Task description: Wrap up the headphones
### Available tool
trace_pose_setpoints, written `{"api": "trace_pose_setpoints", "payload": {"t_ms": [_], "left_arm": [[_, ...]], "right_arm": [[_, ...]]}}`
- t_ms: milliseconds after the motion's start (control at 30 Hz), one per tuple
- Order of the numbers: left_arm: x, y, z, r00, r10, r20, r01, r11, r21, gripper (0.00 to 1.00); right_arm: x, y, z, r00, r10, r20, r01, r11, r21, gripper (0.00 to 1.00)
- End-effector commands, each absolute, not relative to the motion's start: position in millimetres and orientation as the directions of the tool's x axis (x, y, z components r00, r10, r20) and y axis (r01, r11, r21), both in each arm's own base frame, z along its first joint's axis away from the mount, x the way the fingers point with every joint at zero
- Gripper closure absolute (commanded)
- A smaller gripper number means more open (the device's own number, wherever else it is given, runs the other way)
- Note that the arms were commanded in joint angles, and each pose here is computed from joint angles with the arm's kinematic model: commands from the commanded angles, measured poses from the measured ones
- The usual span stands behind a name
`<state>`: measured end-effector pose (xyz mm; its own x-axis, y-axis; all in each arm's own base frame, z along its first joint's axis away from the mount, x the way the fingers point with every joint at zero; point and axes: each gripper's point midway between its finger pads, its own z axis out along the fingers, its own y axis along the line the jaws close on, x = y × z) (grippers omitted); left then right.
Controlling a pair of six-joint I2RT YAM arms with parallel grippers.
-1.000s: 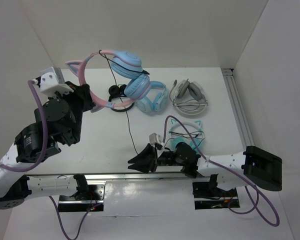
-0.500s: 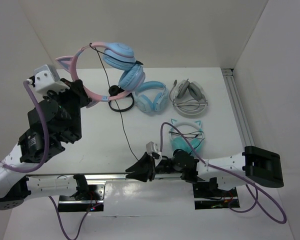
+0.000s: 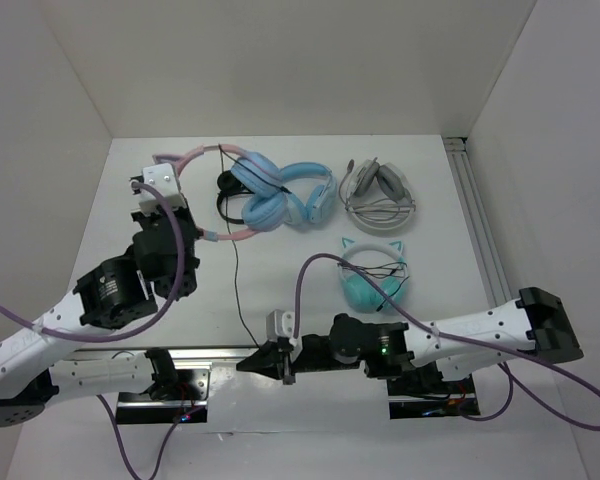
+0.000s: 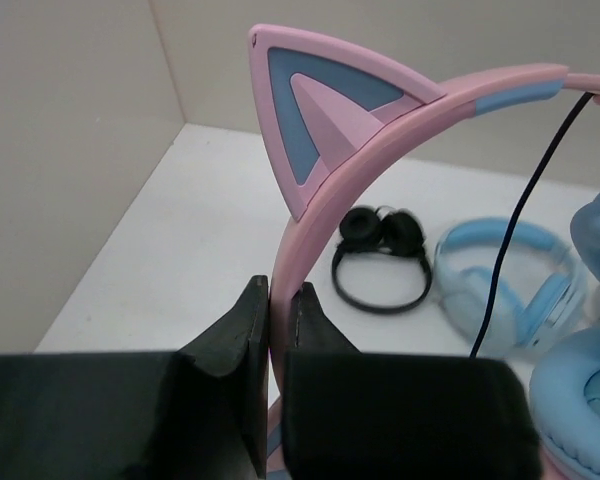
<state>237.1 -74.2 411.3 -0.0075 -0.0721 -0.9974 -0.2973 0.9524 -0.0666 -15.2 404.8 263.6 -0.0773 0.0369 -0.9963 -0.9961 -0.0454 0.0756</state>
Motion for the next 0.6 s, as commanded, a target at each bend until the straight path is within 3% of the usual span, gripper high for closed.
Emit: {"api": "trace_pose_setpoints", "payload": {"t_ms": [0, 233, 400, 567], "left_arm": [[235.2, -80.8, 390.8, -0.071, -0.116, -0.991, -0.268, 0.959, -0.093, 1.00], [231.6, -93.5, 318.1, -0.315, 0.050, -0.948, -0.210, 0.970, 0.121, 1.00], [229.8, -103.6, 285.3, -0.383, 0.103, -0.918, -0.147, 0.974, 0.171, 1.00], [229.8, -117.3, 273.0, -0.417, 0.141, -0.898, -0.065, 0.981, 0.185, 1.00]], "right_arm": [[3.4, 397.5, 270.4, 0.020, -0.094, -0.995, -0.998, 0.062, -0.025, 1.00], [29.7, 384.6, 332.3, 0.138, -0.193, -0.971, -0.971, 0.169, -0.171, 1.00], [44.3, 368.3, 384.0, 0.176, -0.180, -0.968, -0.947, 0.236, -0.216, 1.00], [58.0, 355.1, 398.0, 0.201, -0.212, -0.956, -0.920, 0.295, -0.259, 1.00]]}}
